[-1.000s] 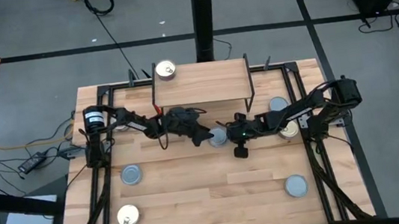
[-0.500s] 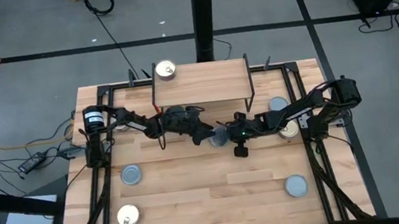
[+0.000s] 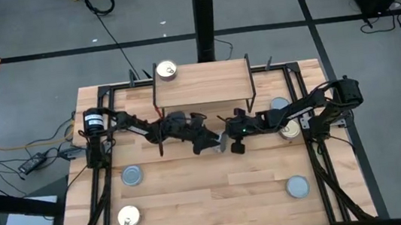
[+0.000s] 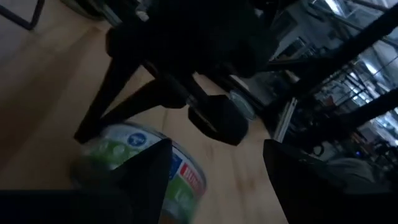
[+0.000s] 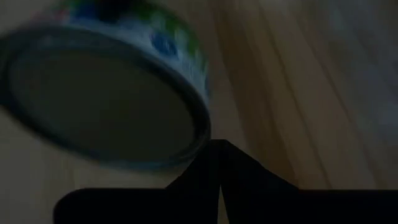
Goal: Stack canned seafood by type on shelf
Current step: Put the center green tuna can on the shelf
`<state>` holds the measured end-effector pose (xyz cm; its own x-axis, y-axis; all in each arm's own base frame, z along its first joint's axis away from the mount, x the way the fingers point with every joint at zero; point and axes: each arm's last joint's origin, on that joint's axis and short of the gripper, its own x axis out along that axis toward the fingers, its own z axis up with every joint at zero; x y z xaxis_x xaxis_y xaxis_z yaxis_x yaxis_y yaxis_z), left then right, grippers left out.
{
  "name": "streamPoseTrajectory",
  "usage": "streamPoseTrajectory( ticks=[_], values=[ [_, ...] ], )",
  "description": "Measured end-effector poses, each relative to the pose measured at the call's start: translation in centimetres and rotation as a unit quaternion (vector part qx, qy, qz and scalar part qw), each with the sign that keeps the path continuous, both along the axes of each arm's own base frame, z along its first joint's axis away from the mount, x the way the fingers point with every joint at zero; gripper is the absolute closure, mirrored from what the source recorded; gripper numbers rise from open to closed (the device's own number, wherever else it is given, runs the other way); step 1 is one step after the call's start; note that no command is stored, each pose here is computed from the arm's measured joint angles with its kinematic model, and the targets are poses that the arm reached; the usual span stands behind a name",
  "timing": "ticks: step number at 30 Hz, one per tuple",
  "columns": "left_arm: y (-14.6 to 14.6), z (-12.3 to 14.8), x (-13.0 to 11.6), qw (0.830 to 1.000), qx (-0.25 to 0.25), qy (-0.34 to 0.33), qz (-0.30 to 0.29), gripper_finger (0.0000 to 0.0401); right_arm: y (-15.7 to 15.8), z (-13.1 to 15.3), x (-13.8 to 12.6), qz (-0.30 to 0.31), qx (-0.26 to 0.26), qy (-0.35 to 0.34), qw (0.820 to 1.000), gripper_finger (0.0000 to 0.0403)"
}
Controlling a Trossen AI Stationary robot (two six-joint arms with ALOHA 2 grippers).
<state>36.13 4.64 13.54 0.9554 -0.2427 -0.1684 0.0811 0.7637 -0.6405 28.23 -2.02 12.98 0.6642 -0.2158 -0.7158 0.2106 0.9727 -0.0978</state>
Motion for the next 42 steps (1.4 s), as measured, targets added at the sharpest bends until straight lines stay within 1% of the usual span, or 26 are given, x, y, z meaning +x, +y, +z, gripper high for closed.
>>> streamPoseTrajectory(
  ticks=[4,7,17,20,22,24,28,30,32,35,37,39,40,42],
  values=[
    [-0.2,-0.5,0.1,1.0,0.002,0.016,0.007,0.0138,-0.1,0.3,0.2,0.004,0.005,-0.016,1.0,0.0383],
    [-0.3,-0.2,0.1,1.0,0.01,0.005,0.004,0.0138,-0.1,0.3,0.2,0.004,0.005,-0.012,1.0,0.0379],
    [-0.3,-0.2,0.1,1.0,0.027,0.002,0.006,0.0137,-0.1,0.2,0.1,0.004,0.006,-0.007,1.0,0.0377],
    [-0.4,-0.3,0.1,1.0,0.025,0.006,-0.007,0.0137,0.0,0.3,-0.4,0.004,0.008,0.015,1.0,0.0373],
    [-0.4,-0.4,0.0,1.0,0.022,0.011,-0.019,0.0138,0.1,0.9,-0.9,0.002,0.013,0.036,0.999,0.0368],
    [-0.6,-0.7,0.0,0.999,0.017,0.025,-0.032,0.0143,0.7,1.7,-1.2,0.009,0.03,0.049,0.998,0.0359],
    [-1.0,-1.2,-0.2,0.998,0.011,0.052,-0.04,0.0159,2.9,2.8,-2.2,0.037,0.073,0.06,0.995,0.0334],
    [-1.0,-1.2,-0.2,0.998,0.007,0.058,-0.04,0.0169,4.1,3.5,-2.7,0.045,0.085,0.056,0.994,0.0323],
    [-1.0,-1.3,-0.2,0.997,-0.009,0.063,-0.036,0.0178,5.2,4.0,-3.2,0.057,0.093,0.057,0.992,0.032],
    [-0.9,-1.5,-0.1,0.995,-0.032,0.094,-0.028,0.0182,7.0,4.7,-3.9,0.084,0.101,0.054,0.99,0.0333],
    [-0.9,-1.5,0.3,0.991,-0.037,0.129,-0.026,0.018,7.9,4.6,-4.1,0.097,0.103,0.059,0.988,0.0355],
    [-0.8,-1.4,0.8,0.985,-0.039,0.167,-0.023,0.0173,8.5,3.8,-4.1,0.101,0.104,0.076,0.987,0.0384],
    [-0.7,-1.3,1.1,0.983,-0.034,0.18,-0.021,0.0169,8.7,3.3,-4.0,0.103,0.102,0.087,0.986,0.0391],
    [-0.6,-0.7,1.7,0.981,-0.015,0.192,-0.017,0.0158,9.0,2.4,-3.8,0.105,0.095,0.108,0.984,0.0392]
  ],
)
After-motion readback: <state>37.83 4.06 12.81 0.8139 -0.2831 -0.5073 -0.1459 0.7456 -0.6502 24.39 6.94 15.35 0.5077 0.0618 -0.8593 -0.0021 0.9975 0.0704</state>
